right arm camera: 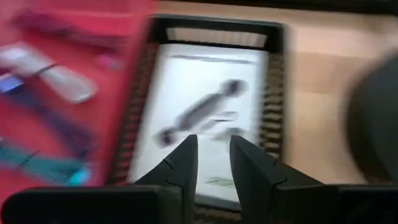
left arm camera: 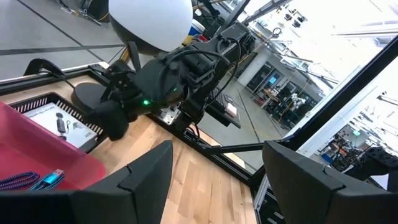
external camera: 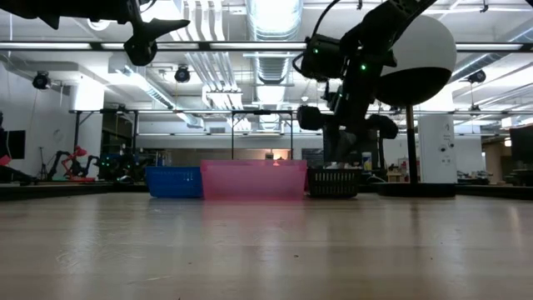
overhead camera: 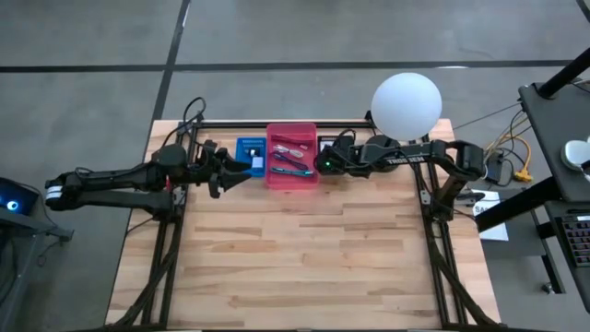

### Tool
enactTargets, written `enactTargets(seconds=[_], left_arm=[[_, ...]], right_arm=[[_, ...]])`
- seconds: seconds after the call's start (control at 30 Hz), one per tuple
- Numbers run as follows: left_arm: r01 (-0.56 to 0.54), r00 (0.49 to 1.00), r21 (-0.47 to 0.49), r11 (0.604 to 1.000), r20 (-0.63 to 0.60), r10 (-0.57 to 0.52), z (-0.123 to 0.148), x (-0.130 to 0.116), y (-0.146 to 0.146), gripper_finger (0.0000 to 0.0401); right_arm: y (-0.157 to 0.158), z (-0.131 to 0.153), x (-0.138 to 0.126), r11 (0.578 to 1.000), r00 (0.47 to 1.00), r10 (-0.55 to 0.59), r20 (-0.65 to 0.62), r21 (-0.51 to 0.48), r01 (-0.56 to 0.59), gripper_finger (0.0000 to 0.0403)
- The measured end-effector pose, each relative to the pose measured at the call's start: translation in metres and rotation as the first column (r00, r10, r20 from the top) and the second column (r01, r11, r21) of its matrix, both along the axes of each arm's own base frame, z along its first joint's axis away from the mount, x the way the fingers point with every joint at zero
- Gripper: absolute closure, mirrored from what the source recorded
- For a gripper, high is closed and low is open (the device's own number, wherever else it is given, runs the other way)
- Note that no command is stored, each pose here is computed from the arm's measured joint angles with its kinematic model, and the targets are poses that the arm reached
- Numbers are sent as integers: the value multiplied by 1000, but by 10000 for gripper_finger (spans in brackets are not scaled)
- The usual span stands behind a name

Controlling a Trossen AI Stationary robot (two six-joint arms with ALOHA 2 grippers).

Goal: Pick and place items into bin
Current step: Return to Home Position

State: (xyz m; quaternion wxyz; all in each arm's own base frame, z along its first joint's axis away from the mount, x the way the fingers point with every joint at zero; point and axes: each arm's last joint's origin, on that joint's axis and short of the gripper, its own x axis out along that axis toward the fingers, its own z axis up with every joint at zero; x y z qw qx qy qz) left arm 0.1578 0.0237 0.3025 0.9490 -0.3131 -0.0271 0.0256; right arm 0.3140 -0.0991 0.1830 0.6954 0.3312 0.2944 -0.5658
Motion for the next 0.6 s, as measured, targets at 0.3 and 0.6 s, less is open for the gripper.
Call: enactTargets(seconds=[0.3, 0.6], left_arm=[[2, 1000, -1, 1000, -6, -2, 0, -1, 0, 169], [82, 997, 27, 996, -7, -82, 0, 1, -2, 169]], right_arm=[[69, 57, 32, 692, 695, 712, 98, -262, -672, 318], [137, 134, 5, 229, 73, 947, 314, -495, -838, 344]])
